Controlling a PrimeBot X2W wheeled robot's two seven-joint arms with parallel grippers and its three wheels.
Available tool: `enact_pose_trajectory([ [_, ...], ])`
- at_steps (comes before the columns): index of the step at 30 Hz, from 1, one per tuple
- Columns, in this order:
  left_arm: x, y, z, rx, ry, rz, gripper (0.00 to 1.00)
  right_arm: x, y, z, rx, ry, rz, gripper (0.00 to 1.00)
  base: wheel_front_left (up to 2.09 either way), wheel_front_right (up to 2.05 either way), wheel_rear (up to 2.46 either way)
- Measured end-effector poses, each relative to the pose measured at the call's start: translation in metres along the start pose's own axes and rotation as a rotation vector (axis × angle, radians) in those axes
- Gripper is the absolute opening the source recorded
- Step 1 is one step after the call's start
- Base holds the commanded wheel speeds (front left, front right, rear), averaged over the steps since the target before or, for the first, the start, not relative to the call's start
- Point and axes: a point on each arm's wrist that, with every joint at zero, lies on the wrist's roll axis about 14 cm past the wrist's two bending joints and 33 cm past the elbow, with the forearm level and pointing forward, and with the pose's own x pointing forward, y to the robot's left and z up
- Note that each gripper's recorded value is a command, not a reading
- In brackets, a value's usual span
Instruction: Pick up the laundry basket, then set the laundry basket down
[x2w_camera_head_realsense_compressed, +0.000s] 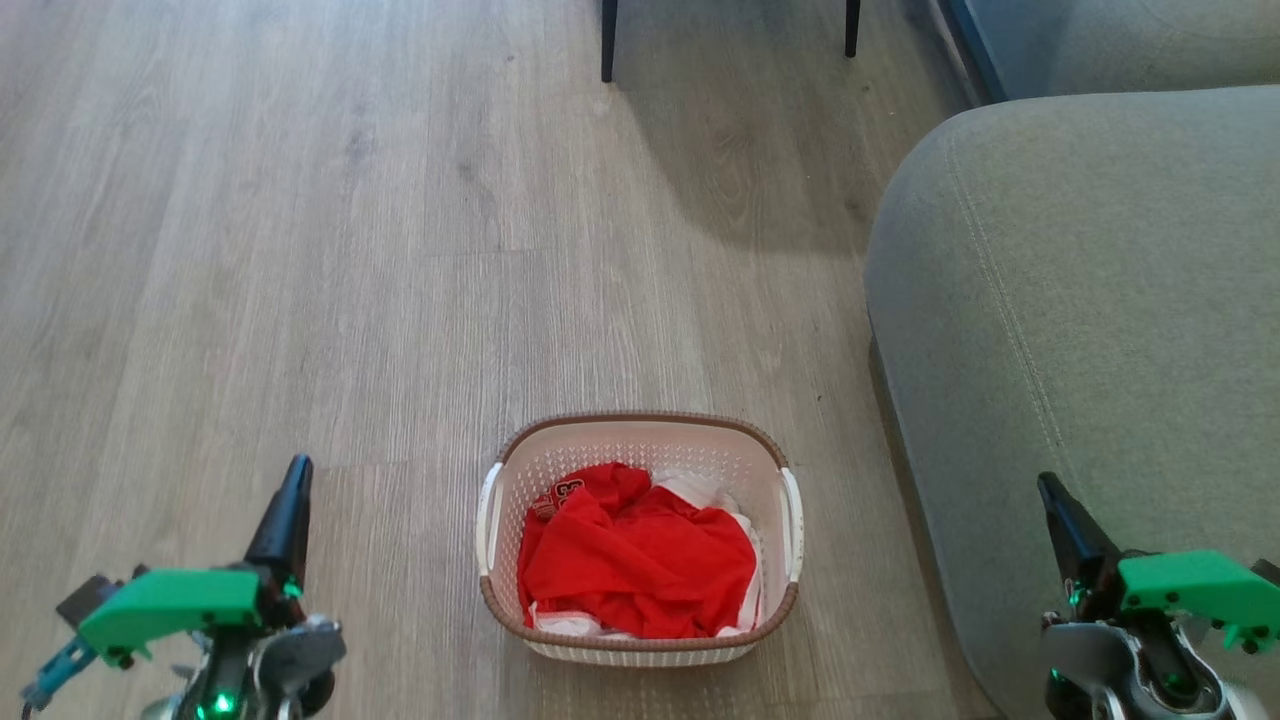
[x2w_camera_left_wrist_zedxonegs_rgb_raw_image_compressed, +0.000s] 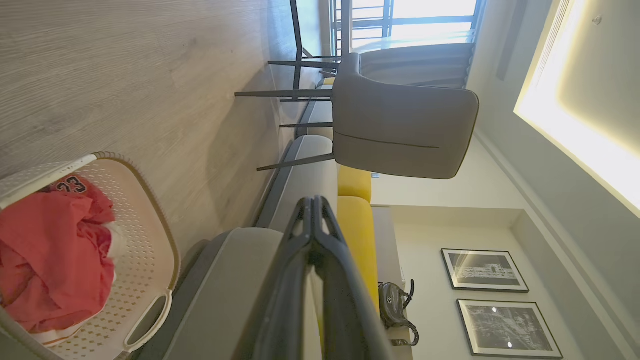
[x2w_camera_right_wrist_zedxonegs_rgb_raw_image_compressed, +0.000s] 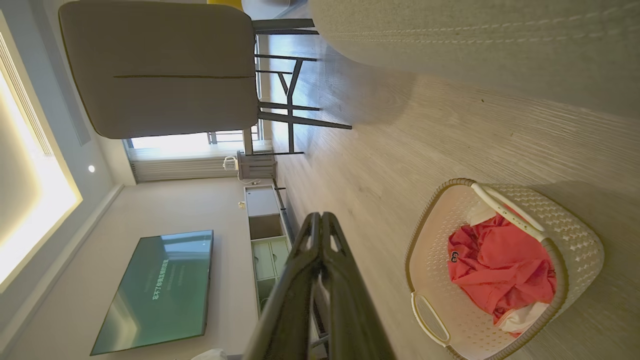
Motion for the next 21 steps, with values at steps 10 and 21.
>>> enact_pose_trajectory([
  [10,0.0042,-0.0089,0.0045,-0.043,-0.01,-0.032,0.0,0.0038,0.0065,0.0015,0.042,-0.002,0.019,0.0,0.0,0.0,0.0],
  [21,0.0045,-0.0094,0.0049,-0.044,-0.012,-0.033,0.0,0.0037,0.0065,0.0019,0.042,-0.001,0.02,0.0,0.0,0.0,0.0],
])
